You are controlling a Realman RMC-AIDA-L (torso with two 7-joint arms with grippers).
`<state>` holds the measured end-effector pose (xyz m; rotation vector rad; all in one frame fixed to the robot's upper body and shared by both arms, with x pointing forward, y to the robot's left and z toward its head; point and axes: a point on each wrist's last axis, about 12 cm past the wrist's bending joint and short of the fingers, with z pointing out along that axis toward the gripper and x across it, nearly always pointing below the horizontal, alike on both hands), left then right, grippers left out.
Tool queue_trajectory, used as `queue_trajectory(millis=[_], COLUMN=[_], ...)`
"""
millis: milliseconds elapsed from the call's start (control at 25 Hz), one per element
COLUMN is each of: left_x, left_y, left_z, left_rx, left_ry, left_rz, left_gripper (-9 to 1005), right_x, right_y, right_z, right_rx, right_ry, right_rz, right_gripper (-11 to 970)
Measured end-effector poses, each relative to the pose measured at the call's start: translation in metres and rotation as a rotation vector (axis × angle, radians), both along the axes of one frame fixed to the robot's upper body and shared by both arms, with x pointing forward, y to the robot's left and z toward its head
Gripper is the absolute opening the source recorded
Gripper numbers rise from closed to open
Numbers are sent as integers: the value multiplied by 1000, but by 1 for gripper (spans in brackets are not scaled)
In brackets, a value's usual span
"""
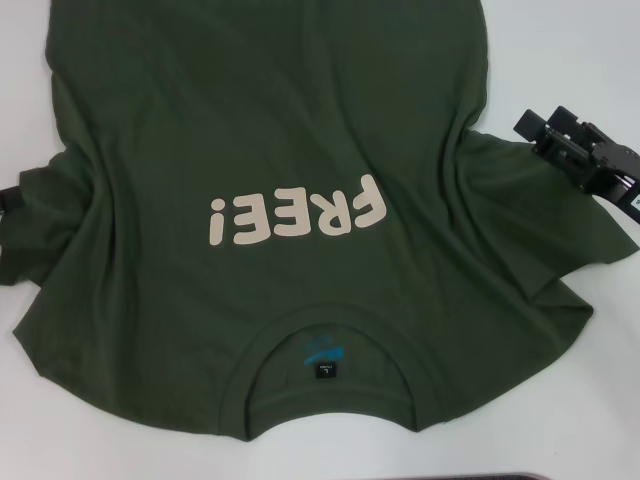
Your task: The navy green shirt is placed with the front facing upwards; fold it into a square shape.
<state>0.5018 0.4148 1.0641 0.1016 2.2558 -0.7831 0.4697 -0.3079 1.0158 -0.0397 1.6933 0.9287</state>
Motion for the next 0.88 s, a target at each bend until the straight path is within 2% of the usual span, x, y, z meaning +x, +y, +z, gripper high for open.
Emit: queue_trajectory(millis=[520, 880], left_x=[-4, -3], left_y=[-11, -15], left_z=[-6, -6], left_rx=[-6, -7], left_ry=[52, 50], left_rz=[-66, -87], left_gripper=[827, 826], right_x=[-1, -1], right_y=[0, 0], right_z=[1, 1], right_rx=[8, 10], right_ry=[-9, -9], right_rz=[5, 5], right_gripper=[891, 889])
